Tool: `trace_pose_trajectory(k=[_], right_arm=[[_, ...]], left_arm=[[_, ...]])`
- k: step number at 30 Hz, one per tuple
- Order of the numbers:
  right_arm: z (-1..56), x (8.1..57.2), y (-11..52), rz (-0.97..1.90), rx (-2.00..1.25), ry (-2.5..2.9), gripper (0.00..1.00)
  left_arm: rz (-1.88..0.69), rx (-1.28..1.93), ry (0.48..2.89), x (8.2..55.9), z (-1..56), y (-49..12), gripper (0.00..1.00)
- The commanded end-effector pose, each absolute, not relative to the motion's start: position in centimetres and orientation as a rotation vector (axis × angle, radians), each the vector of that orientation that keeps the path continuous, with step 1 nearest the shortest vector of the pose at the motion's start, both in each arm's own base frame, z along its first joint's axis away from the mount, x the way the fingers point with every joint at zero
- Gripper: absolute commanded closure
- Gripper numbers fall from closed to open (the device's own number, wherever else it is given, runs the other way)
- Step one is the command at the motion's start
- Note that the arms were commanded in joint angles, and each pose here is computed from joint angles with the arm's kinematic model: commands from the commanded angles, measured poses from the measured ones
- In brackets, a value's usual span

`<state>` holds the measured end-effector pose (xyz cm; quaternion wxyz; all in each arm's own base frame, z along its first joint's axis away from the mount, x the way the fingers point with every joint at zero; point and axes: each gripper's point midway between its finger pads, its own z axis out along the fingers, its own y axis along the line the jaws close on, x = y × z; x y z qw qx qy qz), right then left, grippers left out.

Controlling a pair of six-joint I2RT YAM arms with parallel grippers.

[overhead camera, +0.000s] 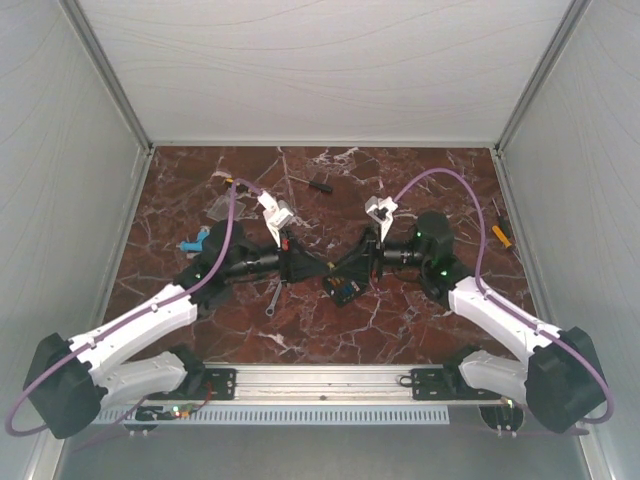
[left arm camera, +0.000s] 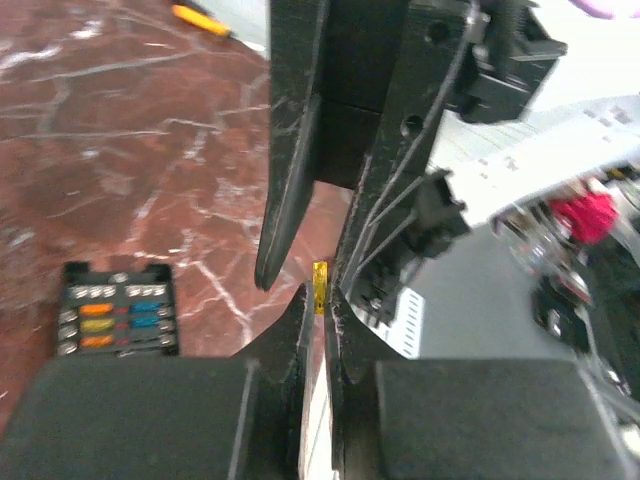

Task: Snap on the fuse box
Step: Pick up the fuse from the center of the board, then adjust the fuse box base at the center of the board.

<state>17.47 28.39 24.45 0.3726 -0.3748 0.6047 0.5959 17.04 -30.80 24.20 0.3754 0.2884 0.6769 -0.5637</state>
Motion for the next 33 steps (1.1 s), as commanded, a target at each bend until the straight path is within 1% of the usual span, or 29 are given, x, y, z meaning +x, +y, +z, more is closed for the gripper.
trace_pose_trajectory(k=[1,3,6,11,15,22,28,33], right_arm=[[21.9,23.6,26.4,1.23,-0.663,1.783,0.66],[19.4,26.2,24.7,1.122,-0.493,1.924,0.66],[15.7,28.9,21.7,0.932,-0.275,2.088,0.67],[10.9,30.5,18.8,0.707,-0.105,2.265,0.67],[7.3,31.0,16.7,0.537,-0.024,2.392,0.71],[3.9,29.1,17.1,0.534,-0.032,2.519,0.77],[2.5,26.6,18.5,0.58,-0.085,2.59,0.78],[2.6,24.1,21.5,0.699,-0.171,2.589,0.79]], left_arm=[[-1.201,0.481,1.843,21.0,23.2,-28.9,1.0],[-1.106,0.381,1.915,22.2,21.8,-27.8,1.0],[-1.024,0.268,1.998,23.1,20.1,-26.7,1.0],[-0.981,0.144,2.121,23.2,17.2,-26.0,1.0],[-0.995,0.106,2.203,22.8,15.5,-26.3,1.0],[-0.984,0.074,2.28,22.3,13.7,-26.5,1.0],[-0.908,0.064,2.344,21.9,12.1,-26.6,1.0],[-0.867,0.032,2.384,21.8,11.1,-26.3,1.0]])
